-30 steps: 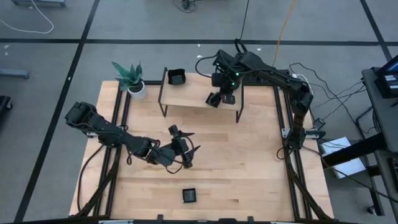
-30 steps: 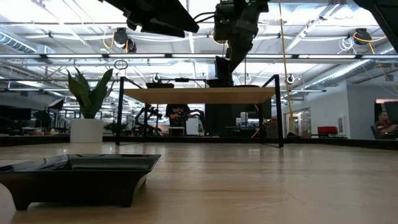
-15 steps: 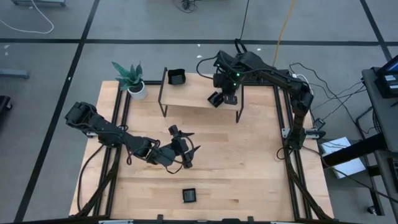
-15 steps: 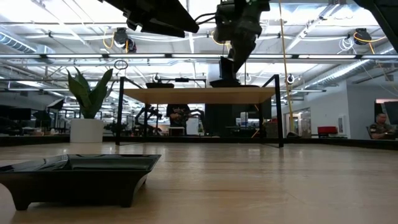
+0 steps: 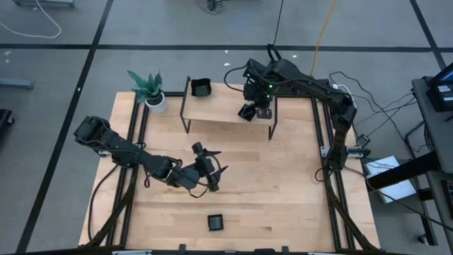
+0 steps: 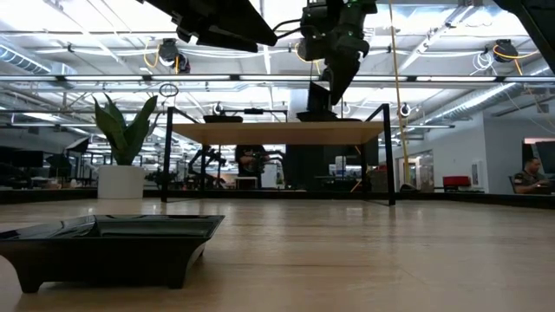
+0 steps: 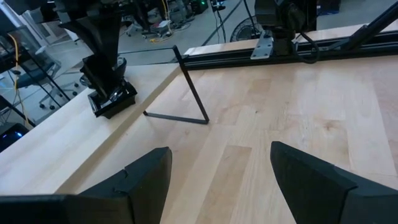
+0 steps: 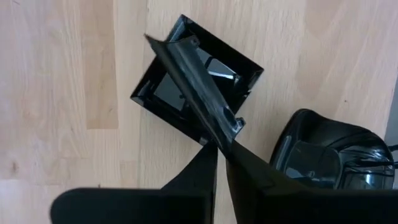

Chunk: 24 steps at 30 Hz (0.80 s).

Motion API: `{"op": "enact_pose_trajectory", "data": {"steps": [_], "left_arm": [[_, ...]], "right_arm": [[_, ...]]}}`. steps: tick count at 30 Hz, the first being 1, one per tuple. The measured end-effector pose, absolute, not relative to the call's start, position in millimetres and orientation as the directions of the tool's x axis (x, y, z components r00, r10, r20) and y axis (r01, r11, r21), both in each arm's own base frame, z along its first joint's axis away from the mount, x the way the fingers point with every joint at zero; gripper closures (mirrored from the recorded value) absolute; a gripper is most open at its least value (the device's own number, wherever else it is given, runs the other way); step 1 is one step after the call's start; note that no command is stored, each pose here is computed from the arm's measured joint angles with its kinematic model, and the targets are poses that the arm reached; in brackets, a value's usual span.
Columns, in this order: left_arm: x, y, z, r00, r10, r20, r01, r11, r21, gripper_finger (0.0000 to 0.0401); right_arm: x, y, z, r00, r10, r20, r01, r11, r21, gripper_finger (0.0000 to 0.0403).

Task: Pick & Place Mini shaped plates
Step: Stack the black square plate on top of the other black square plates on the shelf

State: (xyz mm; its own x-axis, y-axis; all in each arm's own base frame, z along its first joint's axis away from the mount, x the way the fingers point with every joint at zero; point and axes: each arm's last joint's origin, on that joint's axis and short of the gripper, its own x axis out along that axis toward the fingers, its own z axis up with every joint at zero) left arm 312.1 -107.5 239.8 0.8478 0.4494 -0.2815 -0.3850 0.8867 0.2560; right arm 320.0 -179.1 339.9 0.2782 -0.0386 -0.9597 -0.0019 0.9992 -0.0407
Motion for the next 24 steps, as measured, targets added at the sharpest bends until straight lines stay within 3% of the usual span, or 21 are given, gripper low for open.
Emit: {"op": "enact_pose_trajectory", "data": {"steps": [4, 8, 15, 18, 24], "left_arm": [[312, -108, 240, 0.848, 0.449, -0.282, -0.385, 0.887, 0.256, 0.0128], [312, -108, 240, 0.848, 0.449, -0.282, -0.385, 0.887, 0.256, 0.0128], [312, -108, 240, 0.848, 0.449, -0.282, -0.385, 0.887, 0.255, 0.0128], [312, -108, 240, 0.848, 0.449, -0.282, -0.385, 0.887, 0.255, 0.0128], [312, -108, 240, 0.852, 0.439, -0.286, -0.377, 0.893, 0.248, 0.0128]], "right_arm": [[321, -175, 342, 0.283, -0.039, -0.958, -0.004, 0.999, -0.042, 0.0366], [324, -171, 346, 0.312, -0.073, -0.947, 0.022, 0.997, -0.07, 0.0323], [325, -168, 357, 0.278, -0.311, -0.909, 0.072, 0.95, -0.303, 0.0244], [326, -166, 360, 0.284, -0.342, -0.896, 0.066, 0.939, -0.338, 0.023], [336, -169, 365, 0.417, -0.332, -0.846, 0.079, 0.941, -0.33, 0.0232]]}}
